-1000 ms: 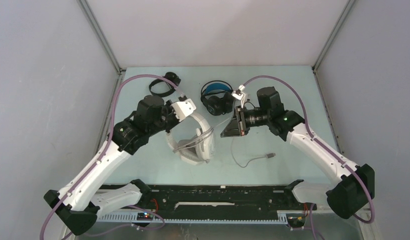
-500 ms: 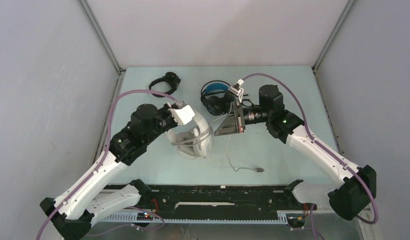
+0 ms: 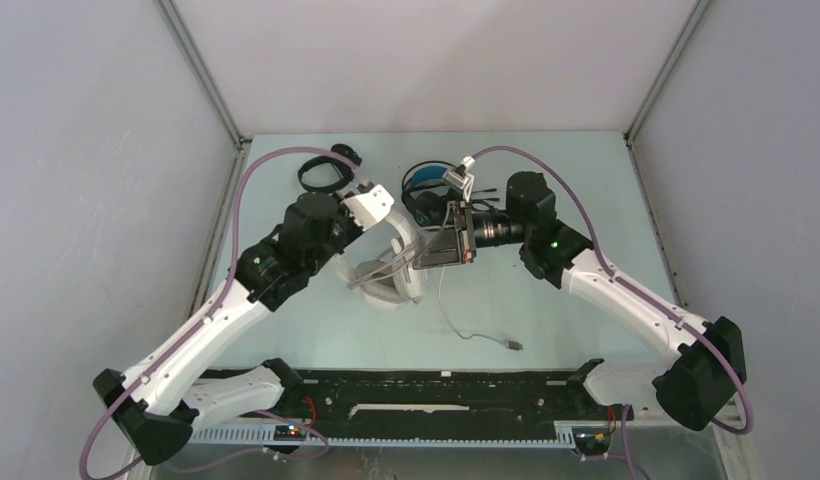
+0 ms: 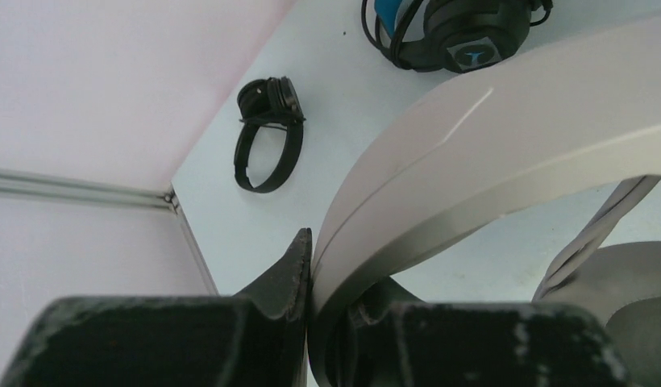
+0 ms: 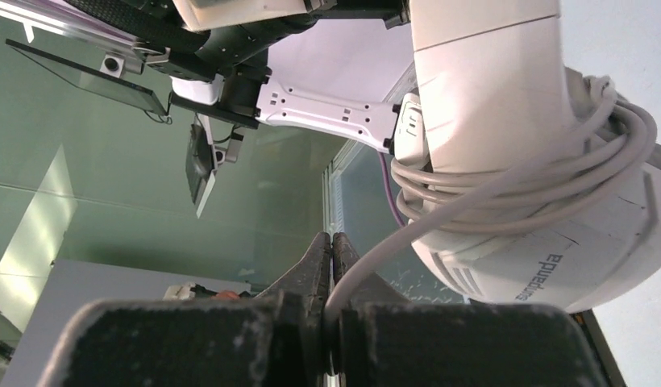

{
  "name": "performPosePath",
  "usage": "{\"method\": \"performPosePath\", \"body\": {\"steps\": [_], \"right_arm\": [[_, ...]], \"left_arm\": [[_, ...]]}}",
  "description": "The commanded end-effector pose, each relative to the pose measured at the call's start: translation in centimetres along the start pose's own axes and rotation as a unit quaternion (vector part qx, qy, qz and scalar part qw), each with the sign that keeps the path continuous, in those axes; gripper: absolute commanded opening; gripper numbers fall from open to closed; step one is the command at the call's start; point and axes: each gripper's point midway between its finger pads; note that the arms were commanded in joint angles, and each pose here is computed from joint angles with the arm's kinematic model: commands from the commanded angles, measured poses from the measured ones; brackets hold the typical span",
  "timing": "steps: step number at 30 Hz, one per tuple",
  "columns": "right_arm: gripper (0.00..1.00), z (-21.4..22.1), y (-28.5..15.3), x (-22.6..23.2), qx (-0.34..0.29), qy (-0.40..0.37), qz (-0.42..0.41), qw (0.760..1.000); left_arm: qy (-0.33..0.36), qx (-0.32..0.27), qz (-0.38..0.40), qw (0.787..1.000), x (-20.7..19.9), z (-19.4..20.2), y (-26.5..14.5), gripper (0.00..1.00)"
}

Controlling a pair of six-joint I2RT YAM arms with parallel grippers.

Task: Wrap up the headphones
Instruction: Wrap the headphones cable around the headphones.

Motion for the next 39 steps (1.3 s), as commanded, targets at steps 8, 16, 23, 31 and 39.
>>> {"method": "performPosePath", "body": {"steps": [8, 16, 23, 31, 39], "right_arm": [[0.06, -2.5, 1.7, 3.4, -0.038, -0.066, -0.035, 0.996], [0.12, -3.9, 2.7, 2.8, -0.076, -0.087, 0.012, 0.993], [0.12, -4.6, 3.5, 2.7, -0.097, -0.127, 0.042, 0.986], [0.09, -5.3, 4.0, 2.9, -0.113, -0.148, 0.047, 0.981], [0.09, -4.0, 5.7, 3.2, -0.100, -0.168, 0.058, 0.979]], "left_arm": [[-0.153, 0.043, -0.072, 0.985, 2.8, -0.1, -1.9, 0.00], [-0.210, 0.073, -0.122, 0.967, 4.6, -0.2, -2.2, 0.00], [-0.295, 0.044, -0.139, 0.944, 5.1, -1.5, -2.6, 0.00], [-0.365, 0.050, -0.161, 0.916, 5.4, -1.9, -2.3, 0.00], [-0.420, 0.051, -0.175, 0.889, 5.2, -2.0, -1.9, 0.00]]}}
Point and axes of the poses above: each gripper's point midway between its finger pads, its own y axis out along the fingers, its own x axis along the line the jaws close on, z = x × y, and after that the axes turned 2 degrees about y, right-handed
